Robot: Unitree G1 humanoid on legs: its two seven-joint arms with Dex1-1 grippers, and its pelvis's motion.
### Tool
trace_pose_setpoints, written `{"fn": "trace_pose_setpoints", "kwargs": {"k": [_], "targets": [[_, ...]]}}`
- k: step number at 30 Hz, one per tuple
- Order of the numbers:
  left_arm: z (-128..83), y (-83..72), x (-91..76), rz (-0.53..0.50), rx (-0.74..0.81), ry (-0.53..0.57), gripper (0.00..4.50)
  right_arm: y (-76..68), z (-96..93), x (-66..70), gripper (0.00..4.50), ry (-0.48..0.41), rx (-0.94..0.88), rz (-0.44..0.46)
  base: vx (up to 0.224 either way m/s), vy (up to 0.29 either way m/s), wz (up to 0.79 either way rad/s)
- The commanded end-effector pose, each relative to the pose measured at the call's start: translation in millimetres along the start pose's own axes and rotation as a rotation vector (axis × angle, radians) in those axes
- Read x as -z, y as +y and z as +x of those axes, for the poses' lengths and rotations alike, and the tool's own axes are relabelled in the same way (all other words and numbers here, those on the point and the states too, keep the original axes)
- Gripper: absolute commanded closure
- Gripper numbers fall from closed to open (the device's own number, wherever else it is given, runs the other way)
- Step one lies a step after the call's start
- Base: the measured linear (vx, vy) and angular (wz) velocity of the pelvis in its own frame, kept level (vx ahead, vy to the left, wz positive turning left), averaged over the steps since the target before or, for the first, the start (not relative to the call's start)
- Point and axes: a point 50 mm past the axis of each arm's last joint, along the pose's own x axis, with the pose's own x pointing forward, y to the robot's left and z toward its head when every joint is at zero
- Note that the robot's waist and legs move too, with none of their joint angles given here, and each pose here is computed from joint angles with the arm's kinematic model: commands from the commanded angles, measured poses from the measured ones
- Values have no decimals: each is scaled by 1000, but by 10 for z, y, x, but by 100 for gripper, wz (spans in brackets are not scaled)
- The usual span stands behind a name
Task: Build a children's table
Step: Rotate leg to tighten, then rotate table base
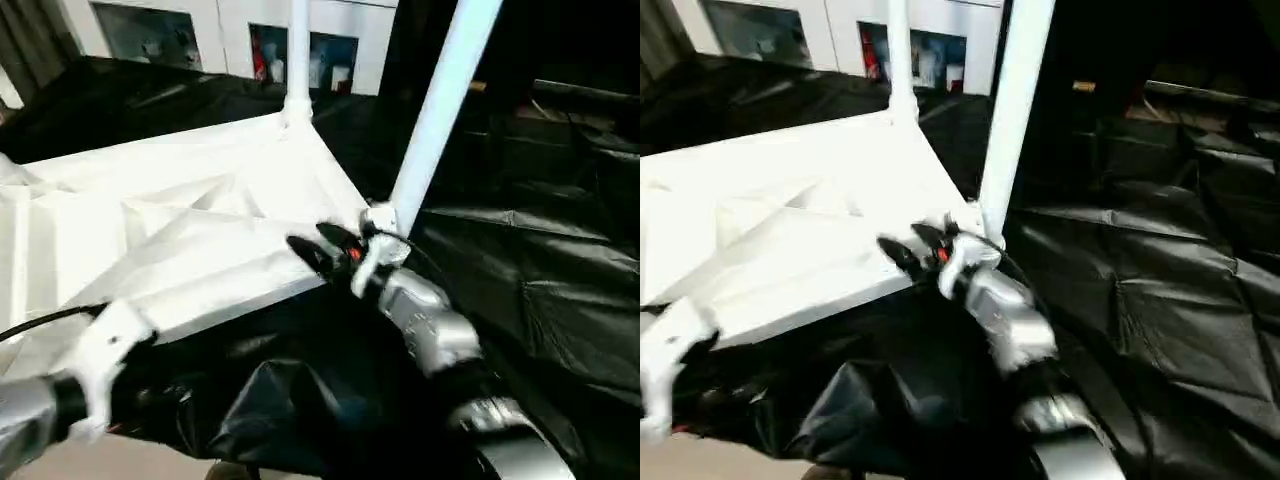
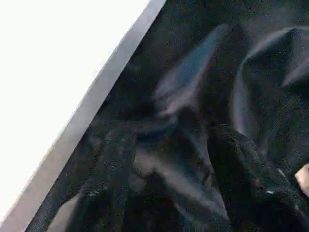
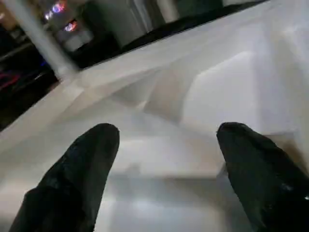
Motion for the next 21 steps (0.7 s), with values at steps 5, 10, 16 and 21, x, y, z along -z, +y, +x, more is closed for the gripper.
{"fn": "trace_pose_setpoints", "kwargs": {"k": [5, 10, 16, 21], "targets": [[-78, -20, 58, 6, -87, 33, 116, -242, -4, -66, 78, -88, 233, 91, 0, 0, 0], [-90, 60, 33, 39, -205, -15, 77, -480, -69, -213, 78, -159, 392, 111, 0, 0, 0], [-69, 130, -20, 85, -262, -61, 14, -754, -237, -429, 78, -220, 543, 75, 0, 0, 0], [-12, 139, -44, 96, -263, -96, 3, -989, -462, -624, 78, -264, 641, 32, 0, 0, 0]]}}
